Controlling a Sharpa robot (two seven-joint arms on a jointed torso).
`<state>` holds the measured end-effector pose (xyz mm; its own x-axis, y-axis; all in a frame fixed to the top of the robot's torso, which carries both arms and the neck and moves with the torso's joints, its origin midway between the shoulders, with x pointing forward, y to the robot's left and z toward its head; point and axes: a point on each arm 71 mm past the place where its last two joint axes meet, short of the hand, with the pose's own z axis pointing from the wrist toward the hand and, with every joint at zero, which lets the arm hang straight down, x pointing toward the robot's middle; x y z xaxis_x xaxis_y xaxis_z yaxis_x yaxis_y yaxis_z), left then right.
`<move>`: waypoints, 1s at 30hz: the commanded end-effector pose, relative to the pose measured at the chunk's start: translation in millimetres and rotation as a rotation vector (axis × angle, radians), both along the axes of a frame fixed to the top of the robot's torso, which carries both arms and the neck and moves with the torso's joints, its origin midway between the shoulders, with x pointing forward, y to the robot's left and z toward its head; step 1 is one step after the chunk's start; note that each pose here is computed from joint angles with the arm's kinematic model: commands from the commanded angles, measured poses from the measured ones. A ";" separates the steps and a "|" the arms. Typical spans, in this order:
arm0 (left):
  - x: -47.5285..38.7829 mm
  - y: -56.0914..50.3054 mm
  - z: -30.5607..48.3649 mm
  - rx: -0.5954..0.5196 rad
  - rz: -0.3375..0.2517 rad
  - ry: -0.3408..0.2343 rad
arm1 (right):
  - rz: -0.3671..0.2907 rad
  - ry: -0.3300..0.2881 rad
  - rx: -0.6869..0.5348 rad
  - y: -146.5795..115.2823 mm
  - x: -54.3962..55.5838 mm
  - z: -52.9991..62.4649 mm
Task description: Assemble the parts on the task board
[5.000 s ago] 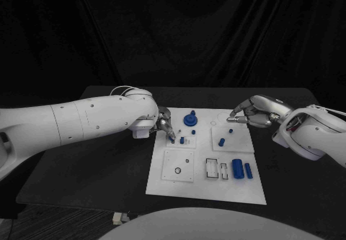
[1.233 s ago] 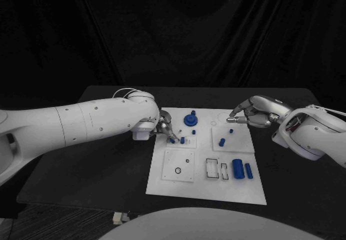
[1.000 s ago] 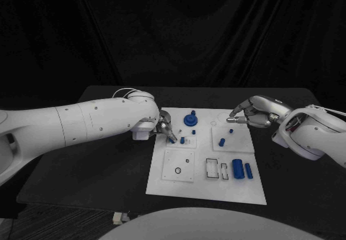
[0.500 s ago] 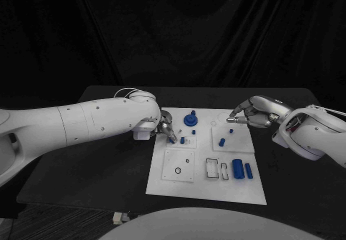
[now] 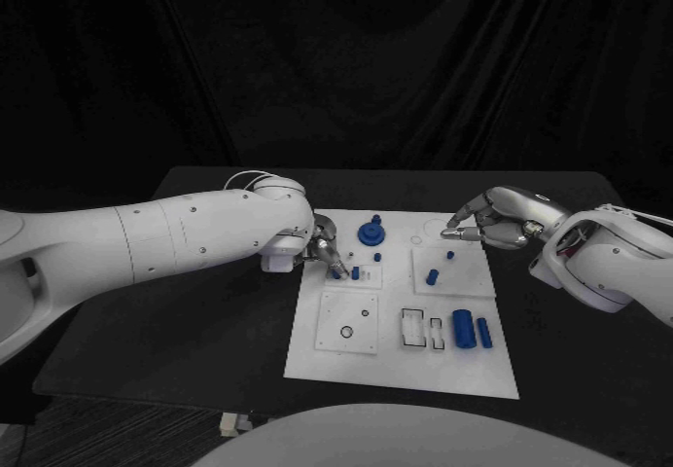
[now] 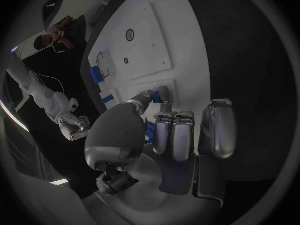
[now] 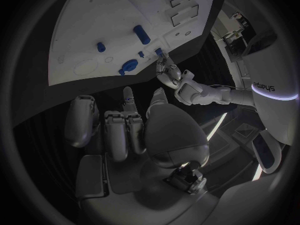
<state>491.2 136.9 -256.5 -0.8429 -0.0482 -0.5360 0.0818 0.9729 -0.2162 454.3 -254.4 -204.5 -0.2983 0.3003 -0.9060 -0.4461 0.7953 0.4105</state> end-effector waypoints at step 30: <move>0.3 -2.0 -2.6 0.012 -0.019 0.027 | 0.000 0.015 -0.009 1.3 0.3 -2.9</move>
<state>493.1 136.5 -257.8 -0.8502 -0.0350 -0.5253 0.0861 0.9751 -0.2045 454.9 -252.8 -205.7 -0.3049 0.2967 -0.9050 -0.4470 0.7945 0.4111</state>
